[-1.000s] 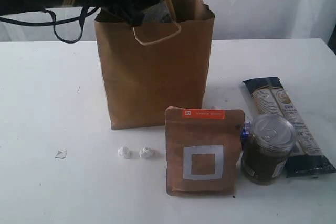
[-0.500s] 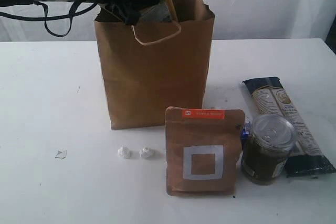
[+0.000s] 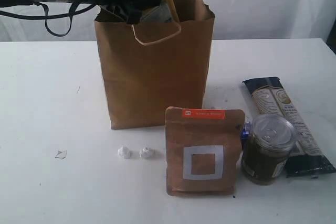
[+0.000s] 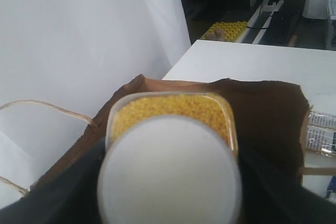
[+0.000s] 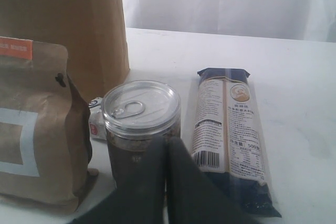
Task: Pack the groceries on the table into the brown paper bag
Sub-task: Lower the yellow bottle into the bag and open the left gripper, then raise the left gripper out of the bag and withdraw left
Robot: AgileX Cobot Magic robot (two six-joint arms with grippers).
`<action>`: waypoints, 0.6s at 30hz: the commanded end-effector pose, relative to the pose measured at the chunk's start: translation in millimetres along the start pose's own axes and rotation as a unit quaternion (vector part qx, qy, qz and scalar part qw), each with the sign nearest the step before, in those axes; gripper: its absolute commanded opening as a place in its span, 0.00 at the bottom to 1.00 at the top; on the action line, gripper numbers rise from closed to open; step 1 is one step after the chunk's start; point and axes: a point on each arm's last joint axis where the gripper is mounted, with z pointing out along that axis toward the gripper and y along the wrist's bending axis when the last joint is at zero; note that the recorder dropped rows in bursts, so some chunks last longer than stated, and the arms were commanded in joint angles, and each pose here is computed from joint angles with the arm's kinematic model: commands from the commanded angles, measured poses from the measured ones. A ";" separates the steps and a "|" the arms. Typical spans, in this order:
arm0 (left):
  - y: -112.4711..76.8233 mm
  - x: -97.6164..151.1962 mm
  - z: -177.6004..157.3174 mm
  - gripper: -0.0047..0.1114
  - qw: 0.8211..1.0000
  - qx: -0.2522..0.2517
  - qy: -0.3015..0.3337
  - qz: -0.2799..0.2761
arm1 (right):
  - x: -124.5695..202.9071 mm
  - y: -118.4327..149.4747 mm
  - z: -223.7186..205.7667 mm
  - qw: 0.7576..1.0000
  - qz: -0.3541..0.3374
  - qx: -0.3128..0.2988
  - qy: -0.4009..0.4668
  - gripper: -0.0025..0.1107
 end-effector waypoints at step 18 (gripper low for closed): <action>1.6 -17.7 -9.0 0.64 0.998 -0.007 -0.030 -0.048 | 0.4 -0.2 0.0 1.000 0.002 0.001 -0.006 0.02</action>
